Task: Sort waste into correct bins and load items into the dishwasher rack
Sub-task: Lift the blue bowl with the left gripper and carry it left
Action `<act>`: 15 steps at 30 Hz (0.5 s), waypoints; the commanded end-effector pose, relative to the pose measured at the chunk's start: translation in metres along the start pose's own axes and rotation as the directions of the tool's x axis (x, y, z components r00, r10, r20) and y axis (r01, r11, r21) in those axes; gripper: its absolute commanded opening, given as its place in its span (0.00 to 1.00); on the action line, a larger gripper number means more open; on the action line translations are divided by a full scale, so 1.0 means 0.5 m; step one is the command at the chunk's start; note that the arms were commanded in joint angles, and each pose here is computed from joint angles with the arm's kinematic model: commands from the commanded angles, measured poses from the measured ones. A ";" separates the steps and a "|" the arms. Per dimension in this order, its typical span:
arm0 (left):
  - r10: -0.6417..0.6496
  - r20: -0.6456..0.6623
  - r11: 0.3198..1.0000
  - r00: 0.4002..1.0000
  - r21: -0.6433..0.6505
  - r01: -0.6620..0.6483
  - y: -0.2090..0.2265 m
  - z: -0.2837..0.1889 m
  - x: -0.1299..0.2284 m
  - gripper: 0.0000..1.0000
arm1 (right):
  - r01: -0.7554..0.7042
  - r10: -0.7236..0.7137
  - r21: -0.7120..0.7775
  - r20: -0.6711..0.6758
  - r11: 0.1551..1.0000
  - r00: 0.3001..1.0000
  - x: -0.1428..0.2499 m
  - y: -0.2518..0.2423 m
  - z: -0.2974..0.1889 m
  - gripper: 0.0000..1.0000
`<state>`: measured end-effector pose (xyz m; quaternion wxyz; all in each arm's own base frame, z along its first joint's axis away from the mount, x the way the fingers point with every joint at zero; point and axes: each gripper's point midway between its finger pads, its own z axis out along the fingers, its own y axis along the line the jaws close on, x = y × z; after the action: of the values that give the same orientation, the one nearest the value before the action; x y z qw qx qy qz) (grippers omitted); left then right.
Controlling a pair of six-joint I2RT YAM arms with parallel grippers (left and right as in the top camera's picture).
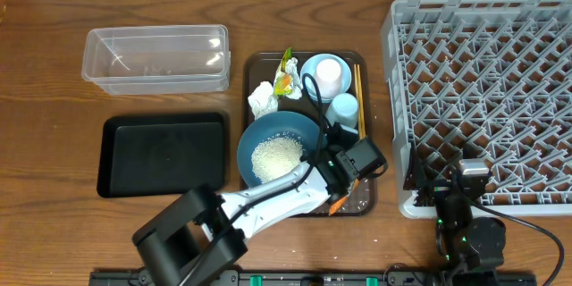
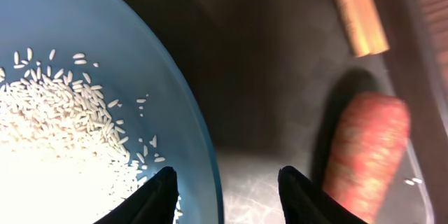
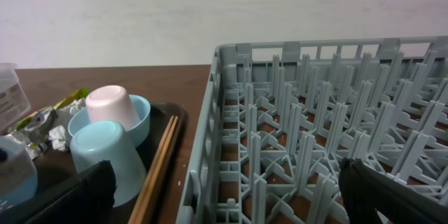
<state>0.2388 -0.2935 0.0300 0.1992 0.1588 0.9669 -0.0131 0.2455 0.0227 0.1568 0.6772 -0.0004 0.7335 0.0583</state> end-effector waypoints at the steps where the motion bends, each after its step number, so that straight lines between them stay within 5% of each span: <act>1: -0.003 0.007 0.999 1.000 -0.044 0.003 0.008 0.019 -0.004 0.48 | 0.015 -0.016 -0.025 -0.007 1.000 1.000 0.005 0.012 0.000 0.99; 12: 0.003 0.001 0.997 1.000 -0.077 -0.003 0.016 0.039 0.002 0.31 | 0.015 -0.016 -0.025 -0.007 1.000 1.000 0.005 0.012 0.000 0.99; 15: 0.003 0.000 0.997 1.000 -0.077 -0.003 0.016 0.039 0.002 0.20 | 0.015 -0.016 -0.025 -0.007 1.000 1.000 0.005 0.012 0.000 0.99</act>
<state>0.2420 -0.2867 0.0096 0.1954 0.1575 0.9678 0.0190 0.2455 0.0227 0.1566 0.6771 -0.0006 0.7336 0.0582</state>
